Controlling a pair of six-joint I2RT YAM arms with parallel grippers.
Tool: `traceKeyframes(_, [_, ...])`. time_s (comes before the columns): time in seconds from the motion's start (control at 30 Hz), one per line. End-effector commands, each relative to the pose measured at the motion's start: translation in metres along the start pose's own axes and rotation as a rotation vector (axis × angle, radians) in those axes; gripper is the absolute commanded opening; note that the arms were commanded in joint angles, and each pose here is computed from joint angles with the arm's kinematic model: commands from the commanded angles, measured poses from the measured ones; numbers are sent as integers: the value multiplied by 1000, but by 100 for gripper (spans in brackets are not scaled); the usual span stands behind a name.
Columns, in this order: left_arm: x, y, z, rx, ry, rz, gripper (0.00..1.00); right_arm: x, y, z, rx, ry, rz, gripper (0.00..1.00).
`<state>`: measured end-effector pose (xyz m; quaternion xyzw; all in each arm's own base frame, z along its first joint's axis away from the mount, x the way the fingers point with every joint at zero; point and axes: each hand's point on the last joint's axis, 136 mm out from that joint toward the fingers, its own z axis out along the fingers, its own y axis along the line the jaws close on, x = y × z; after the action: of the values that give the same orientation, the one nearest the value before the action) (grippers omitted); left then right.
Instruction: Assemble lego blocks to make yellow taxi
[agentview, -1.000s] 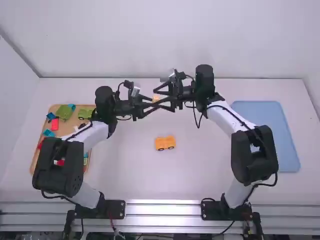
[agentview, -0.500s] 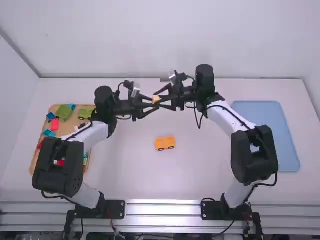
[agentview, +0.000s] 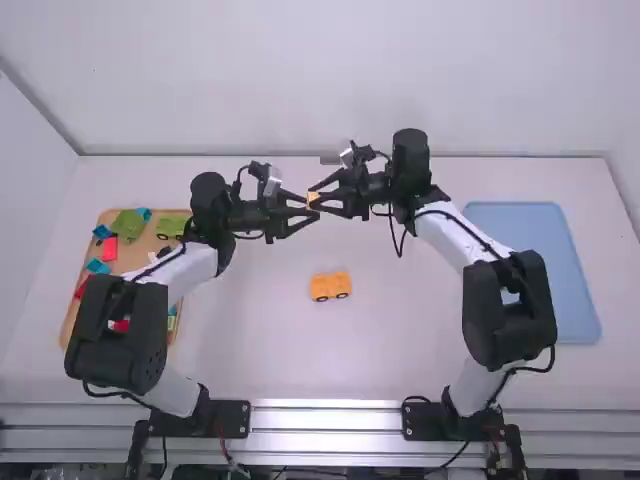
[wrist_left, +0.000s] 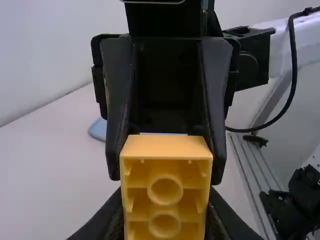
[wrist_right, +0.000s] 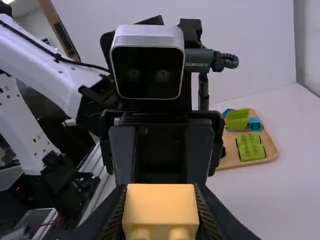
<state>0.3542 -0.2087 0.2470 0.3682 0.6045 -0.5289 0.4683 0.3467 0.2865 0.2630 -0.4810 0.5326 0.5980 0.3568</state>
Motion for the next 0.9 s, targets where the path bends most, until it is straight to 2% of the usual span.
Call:
traceKeyframes(0.0, [-10,7,2,-29,-16,26,33,6,9,6,-63,6,11,25])
traceKeyframes(0.07, [-10,7,2,-30,-16,26,47,5,9,5,-61,6,8,22])
traceKeyframes(0.1, [-10,9,2,-42,-20,19,71,4,7,5,-47,5,8,20])
traceKeyframes(0.13, [-10,9,2,-42,-20,19,71,4,7,5,-47,5,8,20])
traceKeyframes(0.2, [-10,14,1,-73,-25,-1,95,4,-7,5,33,3,34,17])
traceKeyframes(0.23, [-9,16,1,-81,-24,-5,99,4,-21,1,113,-3,67,17])
traceKeyframes(0.3, [-8,16,1,-82,-19,2,100,3,-36,-5,199,-12,95,17])
traceKeyframes(0.37, [-2,18,1,-88,-4,5,99,1,-62,-21,350,-30,113,16])
traceKeyframes(0.4, [-1,19,1,-89,-3,5,99,1,-65,-23,371,-34,118,16])
traceKeyframes(0.5, [8,24,-3,-106,21,0,99,-2,-94,-50,568,-67,161,16])
traceKeyframes(0.6, [17,36,-3,-182,40,-44,99,0,-113,-74,738,-75,205,16])
traceKeyframes(0.7, [27,57,-9,-308,55,-103,99,8,-120,-95,925,-30,245,16])
traceKeyframes(0.87, [38,84,-23,-477,72,-155,99,32,-112,-132,1304,175,249,21])
